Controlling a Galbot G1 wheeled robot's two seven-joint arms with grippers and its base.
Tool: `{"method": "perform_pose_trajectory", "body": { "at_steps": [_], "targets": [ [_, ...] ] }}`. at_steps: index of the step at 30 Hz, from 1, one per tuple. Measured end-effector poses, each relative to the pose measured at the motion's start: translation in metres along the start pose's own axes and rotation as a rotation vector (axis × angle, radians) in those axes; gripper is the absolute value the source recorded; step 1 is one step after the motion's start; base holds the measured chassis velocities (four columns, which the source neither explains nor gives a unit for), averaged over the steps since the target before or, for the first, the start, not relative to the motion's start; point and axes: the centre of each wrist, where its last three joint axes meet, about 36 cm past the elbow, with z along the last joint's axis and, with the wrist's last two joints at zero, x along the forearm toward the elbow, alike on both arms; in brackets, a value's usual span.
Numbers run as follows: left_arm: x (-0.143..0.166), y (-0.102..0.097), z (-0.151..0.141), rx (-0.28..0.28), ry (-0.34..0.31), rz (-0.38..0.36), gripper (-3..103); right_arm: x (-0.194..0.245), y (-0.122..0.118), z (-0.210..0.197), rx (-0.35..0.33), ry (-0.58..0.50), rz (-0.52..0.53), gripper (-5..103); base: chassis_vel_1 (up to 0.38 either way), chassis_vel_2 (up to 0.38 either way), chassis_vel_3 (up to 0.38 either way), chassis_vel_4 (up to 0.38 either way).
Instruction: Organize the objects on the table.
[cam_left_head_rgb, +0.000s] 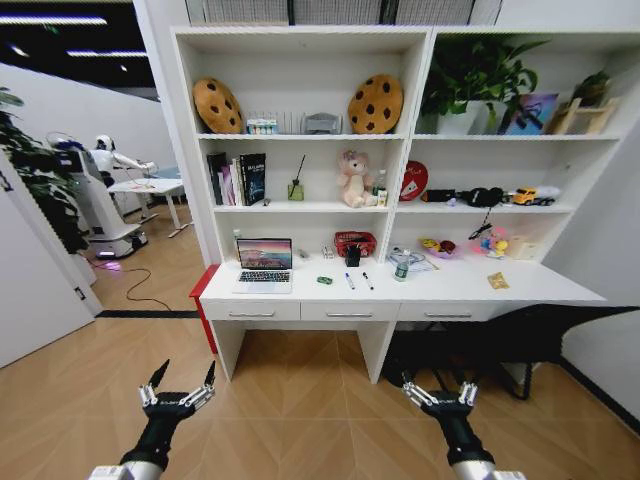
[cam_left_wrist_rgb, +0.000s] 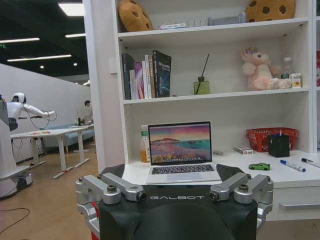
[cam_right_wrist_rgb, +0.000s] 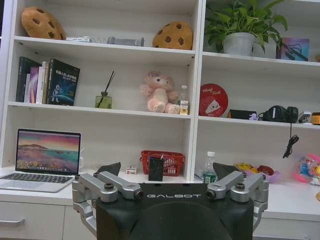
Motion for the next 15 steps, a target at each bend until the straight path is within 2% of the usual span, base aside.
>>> {"method": "perform_pose_trajectory", "body": {
  "at_steps": [10,15],
  "targets": [
    [-0.0002,-0.0005,0.0010,-0.001,-0.001,0.003,100,-0.0003,-0.0014,0.0039,-0.003,-0.019,0.012,100,-0.011,0.010,0.015,-0.016],
    [-0.0001,-0.0001,0.0020,-0.002,0.001,0.002,100,0.0006,-0.0008,0.0052,-0.005,-0.018,0.014,100,-0.123,0.111,0.100,-0.118]
  ]
}}
